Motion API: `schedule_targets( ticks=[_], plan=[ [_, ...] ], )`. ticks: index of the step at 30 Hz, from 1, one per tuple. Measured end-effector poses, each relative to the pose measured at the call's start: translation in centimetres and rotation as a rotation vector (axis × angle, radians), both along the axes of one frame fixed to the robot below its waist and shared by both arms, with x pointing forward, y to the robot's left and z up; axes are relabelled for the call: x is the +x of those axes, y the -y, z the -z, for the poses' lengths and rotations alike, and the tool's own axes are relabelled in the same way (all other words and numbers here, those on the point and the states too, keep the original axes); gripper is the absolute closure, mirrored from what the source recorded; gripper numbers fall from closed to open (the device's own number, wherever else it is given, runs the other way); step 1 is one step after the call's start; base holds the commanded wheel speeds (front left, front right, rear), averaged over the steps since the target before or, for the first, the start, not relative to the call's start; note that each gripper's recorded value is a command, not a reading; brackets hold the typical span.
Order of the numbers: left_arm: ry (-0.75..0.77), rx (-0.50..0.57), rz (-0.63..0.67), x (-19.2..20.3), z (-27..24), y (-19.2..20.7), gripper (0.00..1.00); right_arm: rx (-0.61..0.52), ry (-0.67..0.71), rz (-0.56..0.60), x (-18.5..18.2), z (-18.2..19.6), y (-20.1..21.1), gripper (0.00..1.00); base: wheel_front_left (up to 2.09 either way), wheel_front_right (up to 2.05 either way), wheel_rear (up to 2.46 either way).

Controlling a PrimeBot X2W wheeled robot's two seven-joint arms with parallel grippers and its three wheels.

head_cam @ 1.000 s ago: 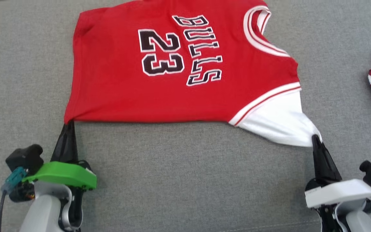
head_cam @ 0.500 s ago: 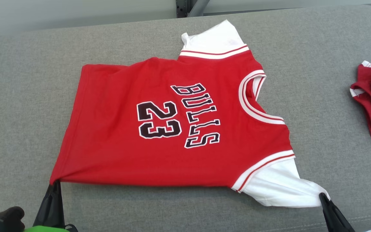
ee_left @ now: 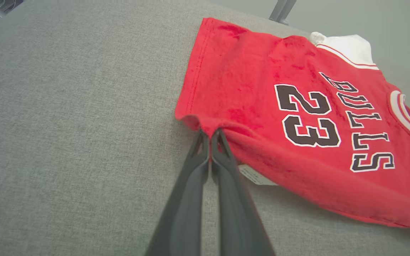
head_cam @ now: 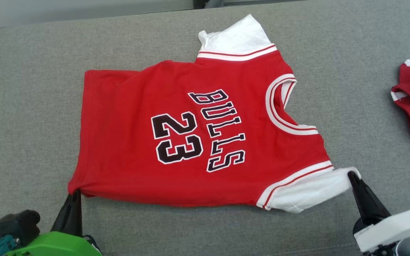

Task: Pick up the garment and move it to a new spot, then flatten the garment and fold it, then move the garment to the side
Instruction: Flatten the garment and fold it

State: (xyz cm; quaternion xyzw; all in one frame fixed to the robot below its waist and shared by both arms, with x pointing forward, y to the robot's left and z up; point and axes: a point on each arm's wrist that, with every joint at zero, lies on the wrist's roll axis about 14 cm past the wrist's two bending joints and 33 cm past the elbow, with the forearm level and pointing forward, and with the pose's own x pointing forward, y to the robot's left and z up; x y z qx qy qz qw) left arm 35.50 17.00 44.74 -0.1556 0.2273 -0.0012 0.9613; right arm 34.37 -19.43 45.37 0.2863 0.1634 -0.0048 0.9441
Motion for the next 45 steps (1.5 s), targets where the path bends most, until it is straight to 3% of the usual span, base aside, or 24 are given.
schedule_targets(
  ticks=[11, 20, 21, 22, 23, 24, 25, 34, 38, 45],
  plan=[
    [-0.005, 0.016, 0.066, 6.0, 1.8, 0.8, 1.0, 0.056, 0.09, 0.0, 8.4, -0.8, 0.0, 1.0, 0.0, 0.0, 0.0],
    [-0.089, -0.012, 0.031, 7.1, 6.0, 0.5, 1.0, 0.065, 0.077, -0.034, 12.1, 1.7, -2.0, 1.0, 0.0, 0.0, 0.0],
    [-0.092, -0.018, 0.026, 7.1, 6.3, 0.5, 0.83, 0.066, 0.08, -0.032, 12.3, 1.8, -2.1, 1.0, 0.0, 0.0, 0.0],
    [-0.094, -0.022, 0.028, 7.0, 6.5, 0.6, 0.54, 0.067, 0.087, -0.035, 12.4, 1.8, -2.3, 0.71, 0.0, 0.0, 0.0],
    [-0.088, -0.032, 0.021, 7.1, 6.5, 0.7, 0.54, 0.071, 0.097, -0.038, 12.5, 1.8, -2.4, 0.71, 0.0, 0.0, 0.0],
    [-0.078, -0.041, 0.018, 7.1, 6.4, 0.8, 0.0, 0.075, 0.11, -0.038, 12.6, 1.6, -2.5, 0.12, 0.0, 0.0, 0.0],
    [-0.062, -0.042, 0.013, 7.1, 6.2, 0.8, 0.0, 0.071, 0.125, -0.041, 12.7, 1.3, -2.6, 0.0, 0.0, 0.0, 0.0],
    [0.236, -0.031, -0.037, 8.1, 1.2, 0.8, 0.0, -0.078, 0.336, -0.008, 12.2, -2.7, -0.5, 0.0, 0.0, 0.0, 0.0],
    [0.383, 0.012, -0.05, 8.5, -1.3, 0.5, 0.0, -0.231, 0.451, 0.007, 11.7, -5.2, 1.1, 0.0, 0.0, 0.0, 0.0],
    [0.522, 0.126, -0.019, 8.9, -4.7, 0.7, 0.0, -0.412, 0.489, -0.003, 10.3, -6.3, 1.9, 0.0, 0.0, 0.0, 0.0]
  ],
)
